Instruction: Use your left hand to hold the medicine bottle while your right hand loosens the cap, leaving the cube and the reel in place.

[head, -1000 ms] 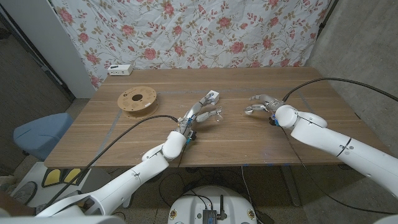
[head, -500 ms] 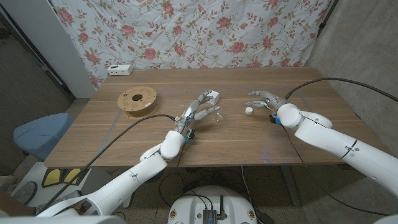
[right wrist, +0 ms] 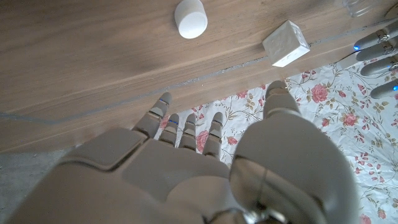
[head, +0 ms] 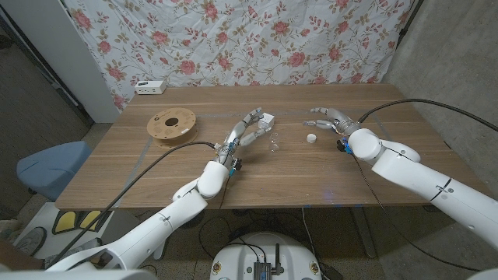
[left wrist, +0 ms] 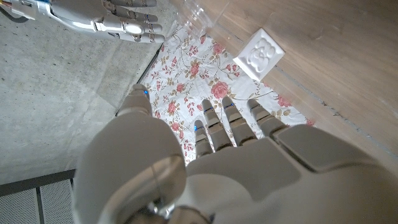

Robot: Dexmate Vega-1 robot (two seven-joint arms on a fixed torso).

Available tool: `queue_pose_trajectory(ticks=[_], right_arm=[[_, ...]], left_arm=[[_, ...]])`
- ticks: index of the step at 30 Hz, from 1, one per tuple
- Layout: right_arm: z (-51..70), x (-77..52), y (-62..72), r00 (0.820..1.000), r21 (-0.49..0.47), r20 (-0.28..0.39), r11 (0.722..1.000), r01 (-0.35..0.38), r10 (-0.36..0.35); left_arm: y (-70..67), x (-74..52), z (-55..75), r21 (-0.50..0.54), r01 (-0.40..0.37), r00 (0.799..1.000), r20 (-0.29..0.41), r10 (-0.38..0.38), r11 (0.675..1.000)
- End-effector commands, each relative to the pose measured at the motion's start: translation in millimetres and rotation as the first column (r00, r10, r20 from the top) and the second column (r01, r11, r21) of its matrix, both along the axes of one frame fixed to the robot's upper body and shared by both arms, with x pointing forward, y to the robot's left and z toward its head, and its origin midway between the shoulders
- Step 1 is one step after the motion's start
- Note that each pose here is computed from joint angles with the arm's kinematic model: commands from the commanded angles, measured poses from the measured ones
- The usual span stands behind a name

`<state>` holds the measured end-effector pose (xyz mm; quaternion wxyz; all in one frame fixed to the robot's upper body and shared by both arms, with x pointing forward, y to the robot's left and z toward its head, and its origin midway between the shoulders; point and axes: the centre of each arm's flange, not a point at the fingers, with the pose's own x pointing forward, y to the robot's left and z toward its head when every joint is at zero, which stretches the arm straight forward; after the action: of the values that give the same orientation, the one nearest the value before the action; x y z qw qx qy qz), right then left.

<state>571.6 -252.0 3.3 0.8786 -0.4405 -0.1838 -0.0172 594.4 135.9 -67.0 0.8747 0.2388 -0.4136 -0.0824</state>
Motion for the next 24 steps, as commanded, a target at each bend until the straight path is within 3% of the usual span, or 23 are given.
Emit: queue_pose_trajectory(ticks=[1,14,24], right_arm=[[4.4,-1.3,-0.7,0.999,0.074,0.043,0.997,-0.031,0.027],[12.6,0.4,-2.3,0.995,0.149,0.088,0.987,-0.055,0.043],[8.6,9.6,-4.5,0.988,0.218,0.138,0.972,-0.091,0.062]], left_arm=[[13.5,3.4,5.9,-0.049,0.013,1.0,0.004,-0.013,0.999],[23.9,13.4,15.1,-0.093,0.028,0.999,0.027,-0.025,0.995],[35.9,20.8,23.1,-0.093,0.059,0.998,0.014,-0.058,0.994]])
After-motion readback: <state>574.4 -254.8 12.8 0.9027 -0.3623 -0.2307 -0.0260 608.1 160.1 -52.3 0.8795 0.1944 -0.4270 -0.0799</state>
